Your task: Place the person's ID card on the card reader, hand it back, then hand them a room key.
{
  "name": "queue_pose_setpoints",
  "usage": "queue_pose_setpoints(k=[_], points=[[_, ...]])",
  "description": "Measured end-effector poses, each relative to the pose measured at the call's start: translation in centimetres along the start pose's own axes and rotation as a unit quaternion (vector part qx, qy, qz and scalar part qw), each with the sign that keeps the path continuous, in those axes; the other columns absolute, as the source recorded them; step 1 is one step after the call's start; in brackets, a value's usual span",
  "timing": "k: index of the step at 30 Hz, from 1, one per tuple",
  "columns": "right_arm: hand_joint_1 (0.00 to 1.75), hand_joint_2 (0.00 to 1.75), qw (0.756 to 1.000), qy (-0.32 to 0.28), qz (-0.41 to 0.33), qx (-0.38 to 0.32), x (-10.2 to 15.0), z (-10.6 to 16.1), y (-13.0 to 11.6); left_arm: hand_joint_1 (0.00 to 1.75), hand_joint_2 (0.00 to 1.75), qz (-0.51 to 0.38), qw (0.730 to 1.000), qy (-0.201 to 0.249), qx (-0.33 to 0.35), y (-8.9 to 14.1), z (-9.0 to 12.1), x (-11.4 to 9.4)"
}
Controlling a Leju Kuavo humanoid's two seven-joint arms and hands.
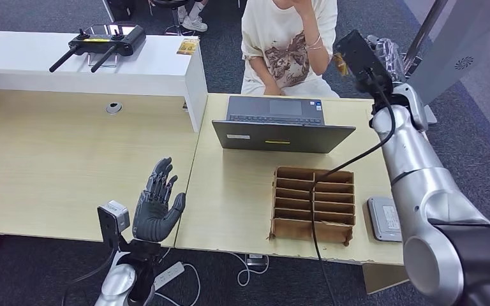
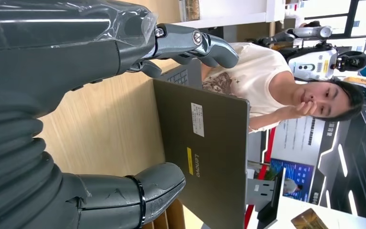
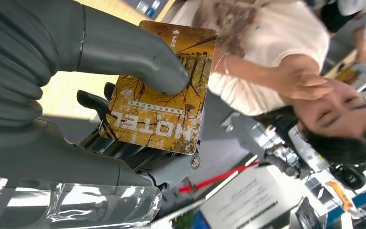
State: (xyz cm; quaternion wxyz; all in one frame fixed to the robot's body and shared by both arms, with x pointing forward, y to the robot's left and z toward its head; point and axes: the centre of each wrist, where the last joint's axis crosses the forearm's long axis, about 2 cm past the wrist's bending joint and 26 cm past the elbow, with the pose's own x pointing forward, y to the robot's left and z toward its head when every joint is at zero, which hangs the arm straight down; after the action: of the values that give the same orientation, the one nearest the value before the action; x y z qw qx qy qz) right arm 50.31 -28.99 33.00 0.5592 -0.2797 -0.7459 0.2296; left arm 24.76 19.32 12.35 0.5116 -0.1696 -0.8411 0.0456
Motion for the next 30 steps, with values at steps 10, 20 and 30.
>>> queue_pose_setpoints(k=[10,20,30], points=[[1.75,1.75,0.96,-0.056,-0.272,0.019,-4.7,3.5,-1.0,0.0,1.75,-0.004,1.0,0.005,0.012,0.3,1.6,0.0],[1.75,1.75,0.938,-0.078,-0.337,-0.019,-11.3,9.6,-5.8,0.0,1.75,-0.015,1.0,0.004,0.027,1.0,3.3,0.4],[1.75,1.75,0.946,-0.042,-0.319,-0.037,-16.8,16.7,-8.3,0.0,1.75,-0.019,0.999,0.004,0.042,1.4,4.3,0.7]])
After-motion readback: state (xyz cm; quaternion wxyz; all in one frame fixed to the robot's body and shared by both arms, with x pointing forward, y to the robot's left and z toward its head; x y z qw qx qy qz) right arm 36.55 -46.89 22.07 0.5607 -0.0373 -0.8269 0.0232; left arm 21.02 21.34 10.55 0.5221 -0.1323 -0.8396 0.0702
